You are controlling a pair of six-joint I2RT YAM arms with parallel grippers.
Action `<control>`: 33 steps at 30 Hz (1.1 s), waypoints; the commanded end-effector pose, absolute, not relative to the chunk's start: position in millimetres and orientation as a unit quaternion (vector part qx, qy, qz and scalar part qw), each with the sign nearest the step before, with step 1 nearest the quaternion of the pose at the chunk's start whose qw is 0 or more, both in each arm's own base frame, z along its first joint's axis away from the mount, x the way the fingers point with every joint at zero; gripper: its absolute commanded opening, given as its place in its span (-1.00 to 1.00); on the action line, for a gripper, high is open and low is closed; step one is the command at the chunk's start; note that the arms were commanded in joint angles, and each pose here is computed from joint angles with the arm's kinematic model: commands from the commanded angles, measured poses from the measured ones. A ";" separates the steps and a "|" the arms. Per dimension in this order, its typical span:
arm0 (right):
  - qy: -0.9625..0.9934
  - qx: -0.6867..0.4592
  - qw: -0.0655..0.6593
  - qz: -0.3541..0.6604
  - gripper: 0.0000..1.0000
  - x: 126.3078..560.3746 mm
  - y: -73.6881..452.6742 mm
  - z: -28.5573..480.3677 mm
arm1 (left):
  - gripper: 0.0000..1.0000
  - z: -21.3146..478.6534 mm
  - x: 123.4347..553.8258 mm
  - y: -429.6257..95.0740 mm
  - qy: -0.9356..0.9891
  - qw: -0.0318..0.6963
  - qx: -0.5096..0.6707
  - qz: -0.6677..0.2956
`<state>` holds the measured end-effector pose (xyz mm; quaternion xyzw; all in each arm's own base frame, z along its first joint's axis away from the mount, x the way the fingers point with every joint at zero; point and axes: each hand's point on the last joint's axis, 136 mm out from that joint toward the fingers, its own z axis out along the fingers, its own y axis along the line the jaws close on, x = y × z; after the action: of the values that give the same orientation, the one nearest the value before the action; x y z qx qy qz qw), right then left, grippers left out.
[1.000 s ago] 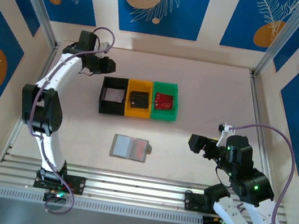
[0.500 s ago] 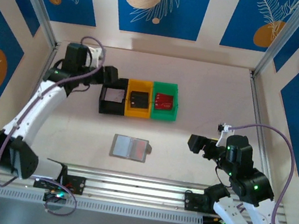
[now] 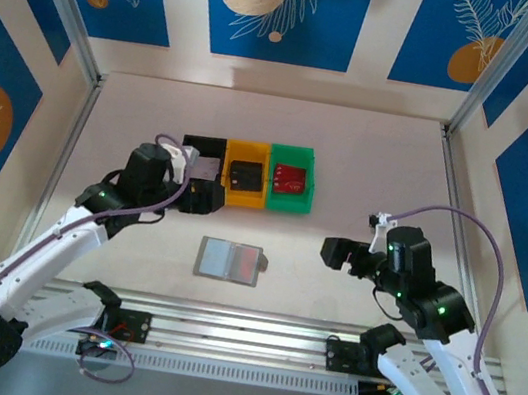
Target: Take the credit cards out of the card holder
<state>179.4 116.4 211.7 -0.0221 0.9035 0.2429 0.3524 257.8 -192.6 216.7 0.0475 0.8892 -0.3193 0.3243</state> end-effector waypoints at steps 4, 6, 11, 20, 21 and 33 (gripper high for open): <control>0.917 -0.037 0.304 0.257 0.99 174.3 147.9 193.9 | 0.99 191.4 252.7 -199.0 0.898 0.314 0.040 -0.305; 0.923 -0.042 0.288 0.253 1.00 172.2 161.6 182.6 | 0.99 182.1 250.1 -198.0 0.903 0.314 0.035 -0.290; 0.937 -0.061 0.270 0.215 0.97 168.5 191.9 160.7 | 0.99 147.3 241.9 -193.9 0.923 0.278 0.011 -0.264; 0.944 -0.050 0.235 0.224 0.84 165.3 234.9 135.1 | 0.99 99.6 224.7 -165.5 0.943 0.248 -0.050 -0.217; 0.945 -0.048 0.231 0.226 0.83 165.2 238.4 132.9 | 0.99 94.4 222.7 -160.7 0.946 0.244 -0.057 -0.206; 0.959 -0.051 0.157 0.231 0.57 161.6 283.6 99.5 | 0.99 55.6 204.3 -147.1 0.959 0.203 -0.084 -0.181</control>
<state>159.0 259.0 83.7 -0.0590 0.9675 0.1874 0.1591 207.3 -151.1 61.4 -0.0738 0.9573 -0.1900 0.2049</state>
